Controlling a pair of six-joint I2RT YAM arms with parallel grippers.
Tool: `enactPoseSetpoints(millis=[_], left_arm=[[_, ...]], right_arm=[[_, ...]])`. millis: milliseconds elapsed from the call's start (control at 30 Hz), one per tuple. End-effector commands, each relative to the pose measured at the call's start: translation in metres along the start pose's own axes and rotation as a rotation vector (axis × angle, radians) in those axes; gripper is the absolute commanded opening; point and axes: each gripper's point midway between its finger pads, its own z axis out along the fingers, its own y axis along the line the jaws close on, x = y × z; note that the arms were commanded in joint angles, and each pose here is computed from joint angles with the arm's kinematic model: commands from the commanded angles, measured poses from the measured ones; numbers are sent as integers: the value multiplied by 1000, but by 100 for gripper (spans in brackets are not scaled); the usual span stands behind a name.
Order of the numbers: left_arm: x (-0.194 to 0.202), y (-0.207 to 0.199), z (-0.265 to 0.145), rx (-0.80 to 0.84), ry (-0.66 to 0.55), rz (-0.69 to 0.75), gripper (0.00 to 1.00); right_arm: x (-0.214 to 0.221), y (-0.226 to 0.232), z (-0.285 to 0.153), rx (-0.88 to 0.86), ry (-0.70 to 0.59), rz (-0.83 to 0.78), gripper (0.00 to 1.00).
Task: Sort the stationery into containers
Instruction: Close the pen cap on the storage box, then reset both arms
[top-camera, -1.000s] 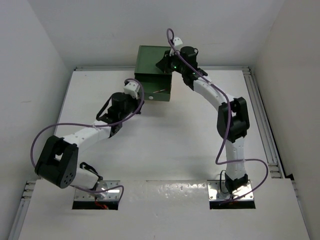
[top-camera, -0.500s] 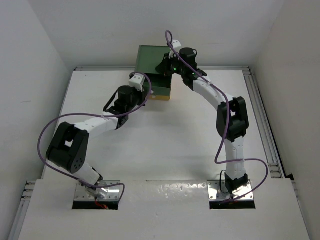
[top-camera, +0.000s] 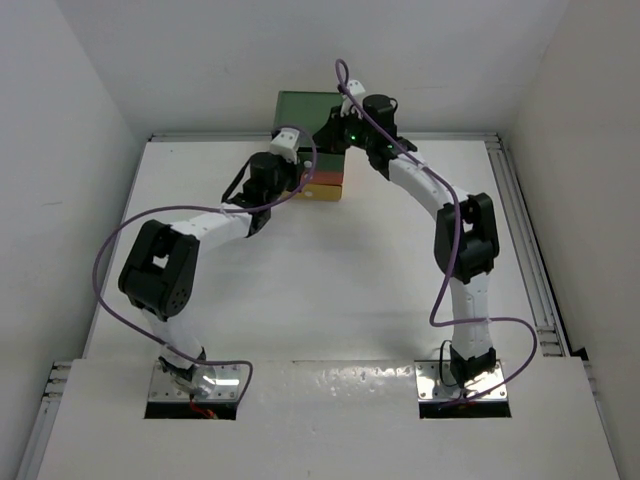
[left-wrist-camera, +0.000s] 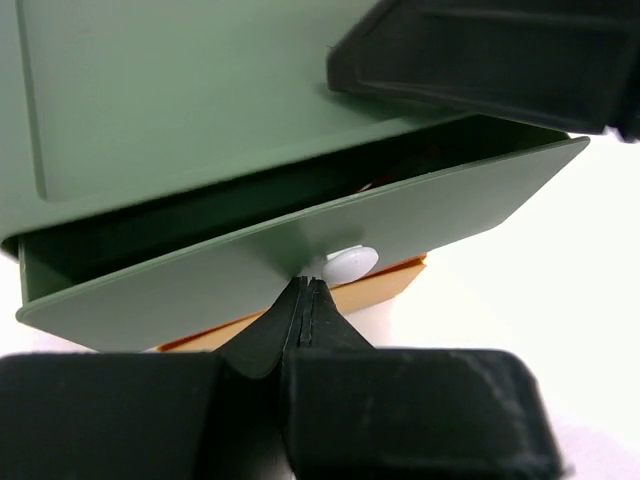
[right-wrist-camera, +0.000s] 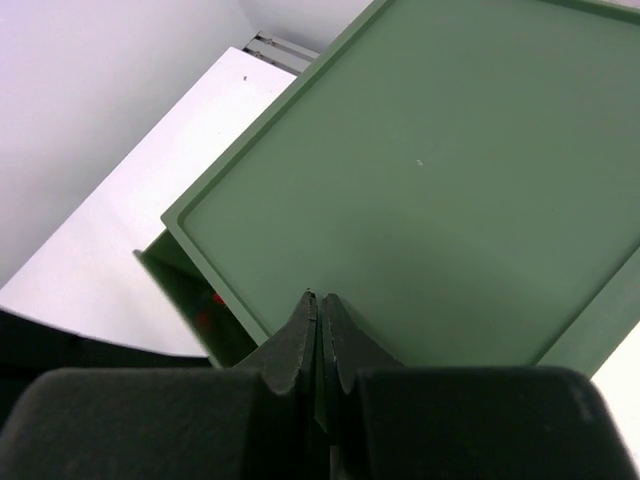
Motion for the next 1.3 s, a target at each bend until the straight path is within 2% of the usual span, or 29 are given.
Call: enactPoseSetpoints(millis=[0,433,600,700,733,767,800,833,867,900,933,967,1000,1033,1067,1133,1267], left_arm=[[-29,-4,13,20,-88,-5,0],[-45,1,33,12,-116,-9,0],[-48,-12,18,92,-93,28,0],[-52,-18,-2,126,-38,32,0],[-53,-17,-15,139,6,23,7],[-56,-18,-22,144,28,4,13],[-64,-17,-33,142,43,-4,31],[-44,-9,-45,133,154,-22,39],[-45,-3,-53,122,198,-23,49],[-44,3,-63,111,234,-26,67],[-25,25,-76,39,337,-54,78],[-25,36,-82,3,369,-74,86],[-17,46,-88,-30,422,-86,89],[-1,69,-106,-91,522,-118,90],[0,80,-113,-112,553,-122,90],[9,110,-135,-174,599,-158,91],[6,147,-178,-244,539,-172,93]], right_arm=[[-10,-2,-9,-8,-5,24,4],[-12,3,-18,-33,10,73,7],[-31,13,-30,-47,-18,73,7],[-55,22,-48,-45,-53,62,15],[-64,25,-55,-48,-64,55,19],[-71,26,-62,-42,-73,46,30],[-84,27,-77,-31,-79,33,37],[-90,29,-85,-28,-82,22,42],[-95,29,-95,-25,-78,19,51],[-90,20,-107,3,-44,23,54],[-100,24,-125,8,-56,6,57],[-96,19,-135,26,-35,13,60],[-76,2,-150,70,26,45,66],[-78,2,-168,85,31,38,69],[-50,-13,-184,127,111,70,72],[-26,-26,-207,170,177,80,81],[48,-48,-269,277,317,113,89]])
